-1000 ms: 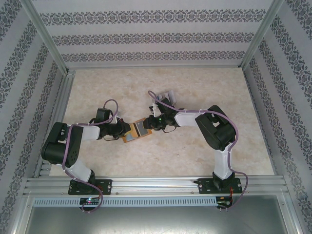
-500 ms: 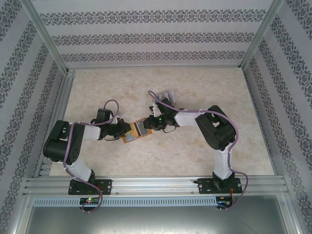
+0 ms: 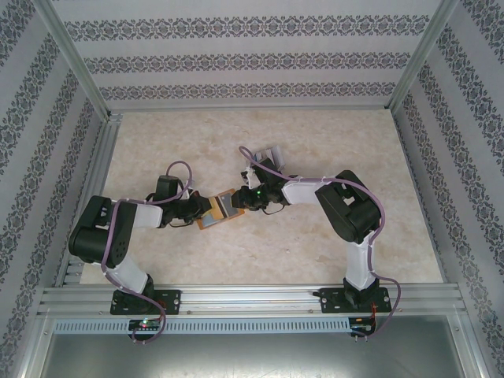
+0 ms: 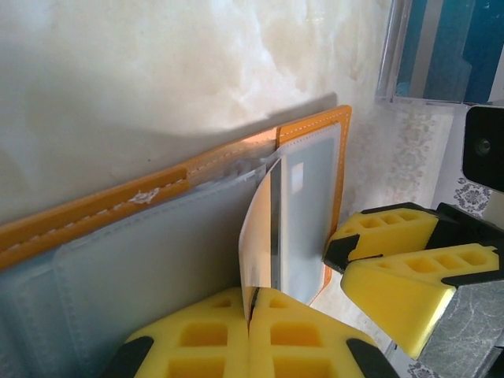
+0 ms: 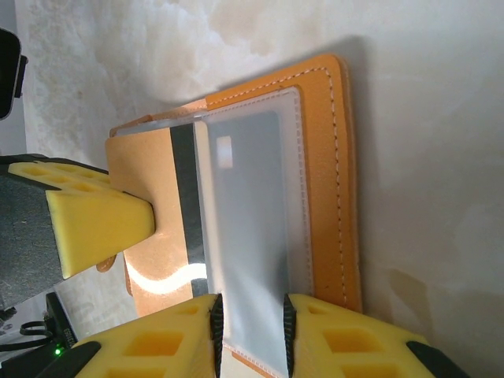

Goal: Put the credit cards into the card holder
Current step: Insert the credit card into the card slot.

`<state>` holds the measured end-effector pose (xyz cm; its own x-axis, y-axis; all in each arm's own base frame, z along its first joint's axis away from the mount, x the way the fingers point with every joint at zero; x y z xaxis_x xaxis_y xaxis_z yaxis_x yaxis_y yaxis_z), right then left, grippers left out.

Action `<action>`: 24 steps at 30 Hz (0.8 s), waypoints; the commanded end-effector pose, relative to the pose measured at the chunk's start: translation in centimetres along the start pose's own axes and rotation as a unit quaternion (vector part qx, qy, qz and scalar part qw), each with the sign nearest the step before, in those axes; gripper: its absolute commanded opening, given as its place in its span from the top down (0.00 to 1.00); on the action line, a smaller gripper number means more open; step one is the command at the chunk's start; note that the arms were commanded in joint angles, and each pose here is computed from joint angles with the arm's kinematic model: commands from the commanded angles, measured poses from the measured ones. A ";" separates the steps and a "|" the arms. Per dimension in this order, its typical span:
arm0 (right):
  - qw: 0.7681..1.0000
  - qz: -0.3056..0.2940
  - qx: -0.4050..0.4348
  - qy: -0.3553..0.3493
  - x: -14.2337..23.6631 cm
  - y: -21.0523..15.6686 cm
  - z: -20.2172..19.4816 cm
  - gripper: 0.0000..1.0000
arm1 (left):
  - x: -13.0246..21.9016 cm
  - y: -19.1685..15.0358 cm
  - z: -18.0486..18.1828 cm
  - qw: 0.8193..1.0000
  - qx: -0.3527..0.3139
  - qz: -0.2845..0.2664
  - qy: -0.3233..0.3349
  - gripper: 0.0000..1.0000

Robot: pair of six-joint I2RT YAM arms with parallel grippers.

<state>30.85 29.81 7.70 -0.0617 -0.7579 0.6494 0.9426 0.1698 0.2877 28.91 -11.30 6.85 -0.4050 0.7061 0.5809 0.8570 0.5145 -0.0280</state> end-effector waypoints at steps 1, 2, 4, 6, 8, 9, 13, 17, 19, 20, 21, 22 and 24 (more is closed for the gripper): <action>1.000 0.007 0.003 0.001 -0.4 -0.2 0.4 0.70 | -1.1 -0.3 1.7 0.999 0.021 -0.009 0.042 1.00; 1.000 0.007 0.002 0.001 -0.4 -0.2 0.3 0.70 | -1.3 -0.4 1.6 0.999 0.019 -0.006 0.042 1.00; 1.000 0.007 0.003 0.001 -0.5 -0.2 0.3 0.70 | -1.8 -0.4 1.3 0.999 0.014 -0.001 0.043 1.00; 1.000 0.012 -0.001 0.002 -0.6 -0.3 0.2 0.70 | -2.1 -0.3 1.1 0.999 0.014 0.001 0.045 1.00; 1.000 0.011 -0.001 0.002 -0.5 -0.4 0.3 0.70 | -2.5 -0.2 0.9 0.999 0.014 0.006 0.046 1.00; 1.000 0.009 0.000 -0.002 -0.4 -0.4 0.2 0.70 | -2.7 -0.2 0.9 0.999 0.014 0.010 0.047 1.00; 1.000 0.011 0.000 -0.002 -0.3 -0.3 0.1 0.70 | -3.0 -0.2 1.0 0.999 0.018 0.014 0.049 0.93; 1.000 0.012 0.000 -0.001 -0.3 -0.2 0.2 0.70 | -2.5 -0.2 0.9 0.997 0.011 0.016 0.069 0.80; 1.000 0.011 0.002 -0.001 -0.2 -0.2 0.3 0.70 | -2.0 -0.2 0.6 0.996 0.000 0.012 0.085 0.74; 1.000 0.011 0.002 -0.003 -0.1 -0.2 0.2 0.70 | -1.7 -0.1 0.5 0.996 -0.006 0.011 0.093 0.72; 1.000 0.010 0.002 -0.004 0.0 -0.2 0.2 0.70 | -1.4 0.0 0.2 0.994 -0.017 0.007 0.104 0.70; 1.000 0.011 0.001 -0.005 0.0 -0.2 0.1 0.70 | -1.1 0.1 0.0 0.993 -0.027 0.004 0.113 0.69; 1.000 0.010 -0.001 -0.004 0.0 -0.2 0.1 0.70 | -0.6 0.2 -0.4 0.991 -0.042 0.001 0.129 0.66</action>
<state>30.79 29.78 7.67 -0.0576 -0.7561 0.6519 0.9438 0.1717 0.2826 30.96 -13.10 8.08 -0.3790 0.6675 0.6409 0.8794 0.4753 0.0250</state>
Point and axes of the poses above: each hand's point on the last joint's axis, 136 mm out from that joint toward the fingers, its own x axis back along the fingers, its own z axis along the line the jaws close on, y = z × x, the point moved 7 cm from there along x, back along the fingers, and after that the axes turned 8 degrees about x, right-handed, at the moved point
